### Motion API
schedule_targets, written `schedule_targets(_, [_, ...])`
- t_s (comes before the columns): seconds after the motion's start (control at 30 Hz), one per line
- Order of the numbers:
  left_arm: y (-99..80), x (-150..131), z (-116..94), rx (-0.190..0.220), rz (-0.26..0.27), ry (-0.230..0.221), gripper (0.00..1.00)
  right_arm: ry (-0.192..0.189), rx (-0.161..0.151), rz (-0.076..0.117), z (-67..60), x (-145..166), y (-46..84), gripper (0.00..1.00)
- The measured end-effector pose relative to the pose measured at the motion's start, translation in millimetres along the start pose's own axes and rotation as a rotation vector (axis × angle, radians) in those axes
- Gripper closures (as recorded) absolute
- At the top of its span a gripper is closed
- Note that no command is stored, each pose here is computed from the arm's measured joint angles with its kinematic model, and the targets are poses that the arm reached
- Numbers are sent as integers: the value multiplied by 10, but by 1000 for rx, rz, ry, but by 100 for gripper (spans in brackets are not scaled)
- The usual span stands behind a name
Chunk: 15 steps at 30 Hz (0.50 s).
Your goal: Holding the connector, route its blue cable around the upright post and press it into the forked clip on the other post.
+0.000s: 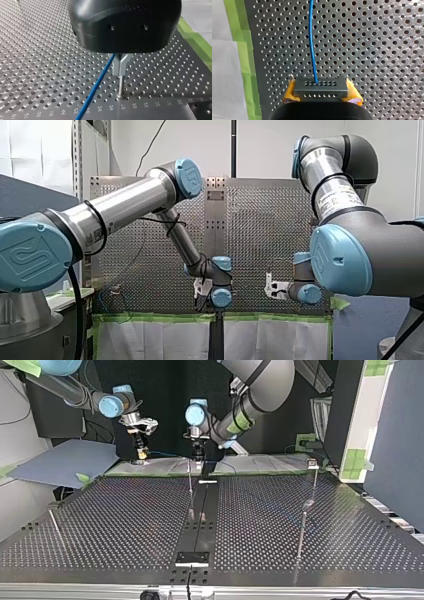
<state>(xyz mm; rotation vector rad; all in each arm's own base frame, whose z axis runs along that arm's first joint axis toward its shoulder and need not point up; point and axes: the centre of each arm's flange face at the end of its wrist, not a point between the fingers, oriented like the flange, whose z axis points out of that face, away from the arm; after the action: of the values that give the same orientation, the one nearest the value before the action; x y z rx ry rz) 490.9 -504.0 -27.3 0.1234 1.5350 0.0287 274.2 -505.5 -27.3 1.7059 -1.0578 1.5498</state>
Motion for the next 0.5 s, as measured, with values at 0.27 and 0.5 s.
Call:
schedule_targets(0.27, [46, 22, 44, -2, -3, 15, 99, -1, -2, -1, 3, 1, 6, 100])
schedule_targets(0.5, [72, 145, 31, 5, 0, 28, 99, 3, -8, -1, 11, 10, 31, 100])
